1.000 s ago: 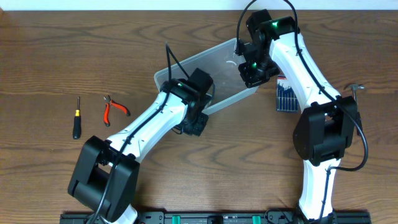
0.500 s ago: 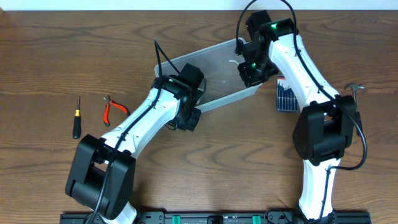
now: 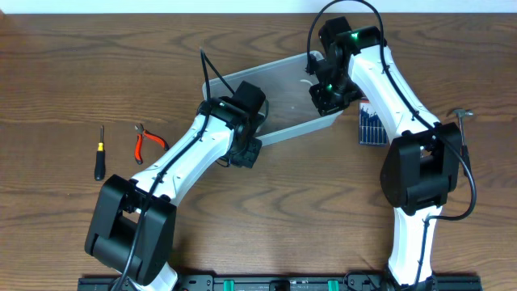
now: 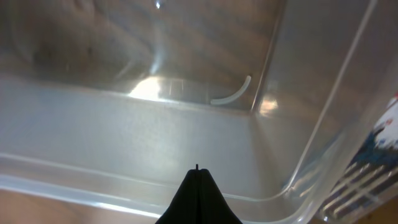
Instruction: Pack container
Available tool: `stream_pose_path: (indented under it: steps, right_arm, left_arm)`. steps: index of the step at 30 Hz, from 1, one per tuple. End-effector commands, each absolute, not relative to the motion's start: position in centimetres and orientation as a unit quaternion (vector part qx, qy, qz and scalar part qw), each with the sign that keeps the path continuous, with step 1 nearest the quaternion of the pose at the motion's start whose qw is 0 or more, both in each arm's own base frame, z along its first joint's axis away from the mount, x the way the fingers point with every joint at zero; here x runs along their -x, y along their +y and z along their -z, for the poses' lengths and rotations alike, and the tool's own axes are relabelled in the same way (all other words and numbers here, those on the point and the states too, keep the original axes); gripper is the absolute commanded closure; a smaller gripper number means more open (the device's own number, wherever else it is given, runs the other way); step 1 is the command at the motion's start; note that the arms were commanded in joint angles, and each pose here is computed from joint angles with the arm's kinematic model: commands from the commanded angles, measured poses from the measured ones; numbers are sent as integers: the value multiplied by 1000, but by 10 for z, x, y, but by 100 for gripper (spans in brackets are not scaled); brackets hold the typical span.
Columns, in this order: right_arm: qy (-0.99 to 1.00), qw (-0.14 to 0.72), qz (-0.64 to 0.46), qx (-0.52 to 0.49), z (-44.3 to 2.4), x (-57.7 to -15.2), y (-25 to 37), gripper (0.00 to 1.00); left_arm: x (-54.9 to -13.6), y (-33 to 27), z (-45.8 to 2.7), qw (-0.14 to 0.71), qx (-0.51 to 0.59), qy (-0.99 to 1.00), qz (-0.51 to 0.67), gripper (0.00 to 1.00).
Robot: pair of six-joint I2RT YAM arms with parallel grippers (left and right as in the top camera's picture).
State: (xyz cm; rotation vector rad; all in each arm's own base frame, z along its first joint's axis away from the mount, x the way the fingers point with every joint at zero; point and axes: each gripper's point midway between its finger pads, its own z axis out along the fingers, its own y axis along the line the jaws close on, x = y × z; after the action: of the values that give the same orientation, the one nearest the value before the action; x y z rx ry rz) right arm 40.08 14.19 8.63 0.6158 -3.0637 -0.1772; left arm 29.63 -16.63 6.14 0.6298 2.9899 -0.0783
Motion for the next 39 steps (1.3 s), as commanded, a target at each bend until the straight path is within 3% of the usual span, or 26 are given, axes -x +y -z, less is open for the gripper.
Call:
stream_pose_path:
  steps: [1, 19, 29, 34, 35, 37, 38, 39]
  right_arm:
    - [-981, 23, 52, -187, -83, -394, 141, 99]
    - [-979, 71, 58, -184, -85, -371, 139, 99]
    - [-977, -13, 66, -201, -91, -410, 150, 99]
    - [-974, -103, 48, -196, -149, -445, 147, 99]
    - [-974, -129, 44, -183, -170, -452, 144, 99]
    - [-976, -180, 17, -122, -210, -463, 126, 89]
    - [-976, -203, 1, -83, -229, -466, 113, 76]
    - [-972, -230, -14, -40, -251, -467, 98, 31]
  left_arm:
    - [-301, -158, -58, 49, -213, 976, 3, 94]
    - [-327, -126, -60, 72, -162, 984, -10, 94]
    - [-325, -119, -96, 114, -160, 980, -22, 94]
    - [-313, -92, -149, 173, -145, 972, -65, 93]
    - [-308, -86, -162, 187, -137, 970, -69, 88]
    - [-300, -75, -185, 216, -109, 968, -65, 48]
    - [-297, -69, -195, 230, -94, 967, -61, 35]
    - [-293, -61, -206, 247, -75, 964, -57, 23]
